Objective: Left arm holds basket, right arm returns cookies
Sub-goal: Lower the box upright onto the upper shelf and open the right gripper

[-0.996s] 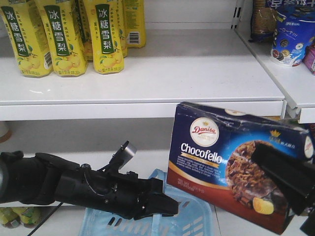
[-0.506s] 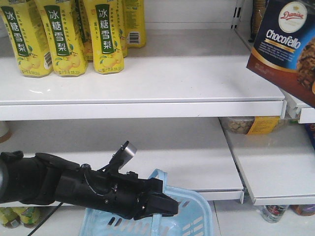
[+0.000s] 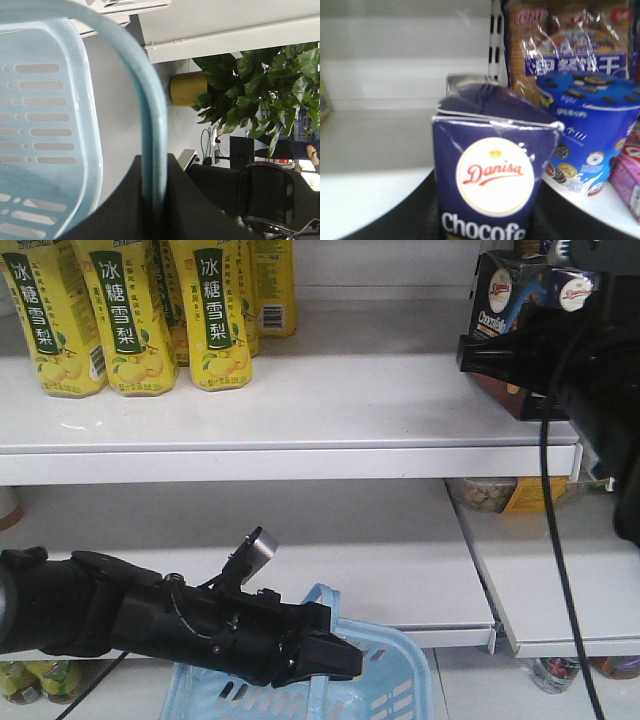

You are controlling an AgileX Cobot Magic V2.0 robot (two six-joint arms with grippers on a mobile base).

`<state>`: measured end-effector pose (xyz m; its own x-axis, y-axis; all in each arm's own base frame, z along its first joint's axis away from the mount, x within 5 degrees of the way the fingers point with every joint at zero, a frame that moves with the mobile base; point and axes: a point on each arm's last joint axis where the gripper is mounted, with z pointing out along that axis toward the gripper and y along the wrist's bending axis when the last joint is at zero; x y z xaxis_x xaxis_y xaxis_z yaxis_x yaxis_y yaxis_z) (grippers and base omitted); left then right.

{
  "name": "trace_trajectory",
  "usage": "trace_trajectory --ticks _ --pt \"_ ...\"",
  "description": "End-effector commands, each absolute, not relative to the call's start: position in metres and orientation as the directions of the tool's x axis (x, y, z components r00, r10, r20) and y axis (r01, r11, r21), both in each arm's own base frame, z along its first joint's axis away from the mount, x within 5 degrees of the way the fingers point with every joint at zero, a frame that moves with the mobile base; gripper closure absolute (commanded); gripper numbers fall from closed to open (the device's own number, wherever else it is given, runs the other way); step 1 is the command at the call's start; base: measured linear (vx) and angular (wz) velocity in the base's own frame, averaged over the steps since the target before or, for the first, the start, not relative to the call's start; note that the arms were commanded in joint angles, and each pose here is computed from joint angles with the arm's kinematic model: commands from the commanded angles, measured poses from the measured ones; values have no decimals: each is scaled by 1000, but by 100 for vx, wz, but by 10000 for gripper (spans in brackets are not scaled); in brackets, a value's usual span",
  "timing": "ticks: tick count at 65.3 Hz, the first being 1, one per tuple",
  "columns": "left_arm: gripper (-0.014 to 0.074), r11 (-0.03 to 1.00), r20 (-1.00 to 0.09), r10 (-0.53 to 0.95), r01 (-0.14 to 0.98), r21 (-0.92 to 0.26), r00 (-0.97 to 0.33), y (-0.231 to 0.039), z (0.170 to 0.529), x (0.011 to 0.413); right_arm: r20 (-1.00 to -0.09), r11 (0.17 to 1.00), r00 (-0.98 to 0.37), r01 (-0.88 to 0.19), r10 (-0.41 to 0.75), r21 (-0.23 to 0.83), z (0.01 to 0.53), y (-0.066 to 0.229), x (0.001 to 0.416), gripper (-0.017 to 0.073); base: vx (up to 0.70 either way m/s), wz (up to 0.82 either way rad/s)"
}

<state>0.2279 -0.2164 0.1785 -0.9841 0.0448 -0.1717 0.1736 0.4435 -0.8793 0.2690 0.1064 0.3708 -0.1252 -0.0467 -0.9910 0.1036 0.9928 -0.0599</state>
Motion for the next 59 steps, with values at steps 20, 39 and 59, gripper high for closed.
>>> trace_trajectory --ticks 20,39,59 --pt "600 361 -234 30 229 -904 -972 -219 203 229 -986 995 -165 95 22 7 369 108 319 314 0 0" --pt "600 361 -234 30 229 -904 -972 -219 203 229 -981 996 -190 -62 49 62 367 101 331 312 0 0" --pt "600 361 -234 30 229 -904 -972 -219 203 229 -981 996 -188 -63 54 67 368 101 330 194 0 0"
